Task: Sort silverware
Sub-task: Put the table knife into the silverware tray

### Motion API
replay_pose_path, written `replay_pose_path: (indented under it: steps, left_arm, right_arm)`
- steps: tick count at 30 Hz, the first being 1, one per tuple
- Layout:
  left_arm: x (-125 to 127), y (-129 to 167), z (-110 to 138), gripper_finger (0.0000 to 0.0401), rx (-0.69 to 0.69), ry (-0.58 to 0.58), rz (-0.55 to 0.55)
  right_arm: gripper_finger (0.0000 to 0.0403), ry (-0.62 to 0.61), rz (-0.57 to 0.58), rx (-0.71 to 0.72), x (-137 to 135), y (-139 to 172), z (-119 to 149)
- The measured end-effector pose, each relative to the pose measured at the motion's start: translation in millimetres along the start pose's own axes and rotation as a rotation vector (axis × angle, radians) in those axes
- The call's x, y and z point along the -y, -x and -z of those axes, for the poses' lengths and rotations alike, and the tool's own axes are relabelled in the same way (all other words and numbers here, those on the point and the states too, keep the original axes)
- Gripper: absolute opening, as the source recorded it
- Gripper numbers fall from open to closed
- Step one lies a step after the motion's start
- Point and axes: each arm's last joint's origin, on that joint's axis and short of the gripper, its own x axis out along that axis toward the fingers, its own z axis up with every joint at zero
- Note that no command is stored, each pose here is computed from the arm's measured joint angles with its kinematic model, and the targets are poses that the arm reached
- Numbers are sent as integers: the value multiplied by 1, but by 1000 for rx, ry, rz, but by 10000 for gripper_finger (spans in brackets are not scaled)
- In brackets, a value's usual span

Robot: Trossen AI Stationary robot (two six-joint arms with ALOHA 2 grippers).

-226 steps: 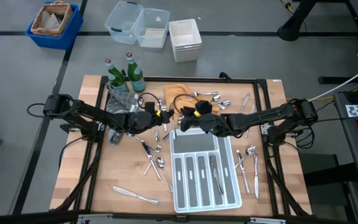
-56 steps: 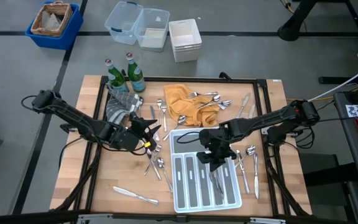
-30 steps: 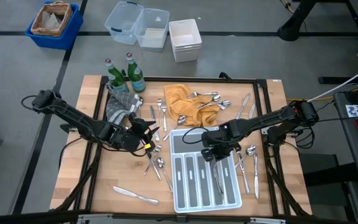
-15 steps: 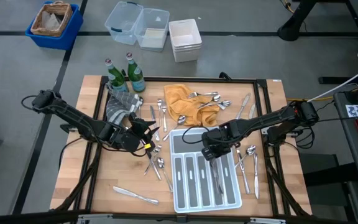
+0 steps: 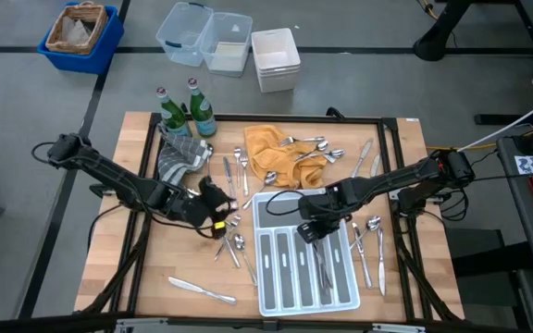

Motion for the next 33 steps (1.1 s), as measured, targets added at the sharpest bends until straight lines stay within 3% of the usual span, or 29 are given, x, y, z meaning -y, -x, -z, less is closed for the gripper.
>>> replay_pose_path:
  steps: [5,8,12,18,23,33]
  left_arm:
    - [7,1,5,129,-134,5,221]
    - [9,3,8,129,-171,67,241]
    - [6,4,15,129,-269,375,162]
    - [-3,5,29,129,-396,799,-47]
    - [-1,-3,38,129,-450,947,-117]
    - [5,-29,58,129,-592,1094,-243]
  right_arm:
    - [92,148,-212,83,-22,3,-7]
    - [92,212,-324,133,-33,6,-9]
    - [92,242,-413,202,-43,10,-12]
    - [92,250,-444,235,-46,12,-13]
    - [92,249,-443,235,-46,12,-13]
    - [92,254,-442,238,-46,12,-13]
